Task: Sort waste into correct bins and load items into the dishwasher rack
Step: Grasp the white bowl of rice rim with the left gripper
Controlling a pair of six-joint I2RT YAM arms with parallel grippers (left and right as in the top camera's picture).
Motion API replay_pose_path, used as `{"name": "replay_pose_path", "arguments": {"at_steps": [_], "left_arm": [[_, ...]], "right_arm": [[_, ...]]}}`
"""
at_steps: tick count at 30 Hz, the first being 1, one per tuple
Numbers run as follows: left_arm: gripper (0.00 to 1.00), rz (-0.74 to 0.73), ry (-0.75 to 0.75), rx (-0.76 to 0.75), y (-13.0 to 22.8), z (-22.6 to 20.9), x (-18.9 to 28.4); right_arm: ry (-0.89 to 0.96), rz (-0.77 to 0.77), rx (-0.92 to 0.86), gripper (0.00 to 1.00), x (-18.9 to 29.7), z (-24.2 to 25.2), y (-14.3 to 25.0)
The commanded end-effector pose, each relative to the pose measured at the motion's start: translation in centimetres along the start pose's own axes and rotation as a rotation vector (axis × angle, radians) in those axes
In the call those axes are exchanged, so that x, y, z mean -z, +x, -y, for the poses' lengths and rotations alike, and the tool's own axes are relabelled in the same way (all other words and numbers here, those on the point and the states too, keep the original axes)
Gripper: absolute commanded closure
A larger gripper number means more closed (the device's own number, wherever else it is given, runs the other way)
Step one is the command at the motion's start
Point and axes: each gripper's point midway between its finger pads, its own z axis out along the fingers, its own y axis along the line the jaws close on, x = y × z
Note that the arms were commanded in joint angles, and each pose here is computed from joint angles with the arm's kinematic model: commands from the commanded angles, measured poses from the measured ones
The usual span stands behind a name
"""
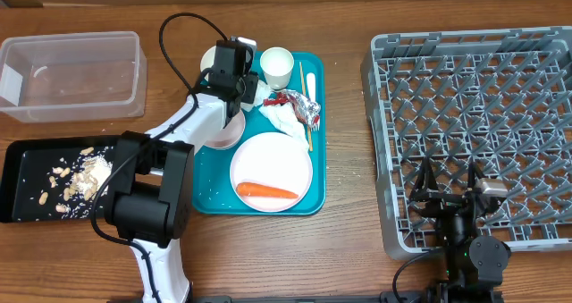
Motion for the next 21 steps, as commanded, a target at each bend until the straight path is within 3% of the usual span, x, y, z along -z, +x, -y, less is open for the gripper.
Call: {"name": "replay_pose_path", "arguments": {"at_steps": [1, 11, 21], "left_arm": [[0.49, 0.037, 0.014, 0.079, -1.6, 0.4, 0.1], [0.49, 0.079, 0.039, 0.132, -3.3, 0.4, 0.4], [0.48, -0.001, 0.024, 0.133, -0.6, -0.1, -1.4]], "right_arm": [[0.007, 0.008, -0.002, 0.00, 0.0, 0.2, 0.1], [0.007, 0.008, -0.002, 0.00, 0.0, 0.2, 0.1], [0.007, 0.008, -0.002, 0.00, 0.0, 0.2, 0.1]]}}
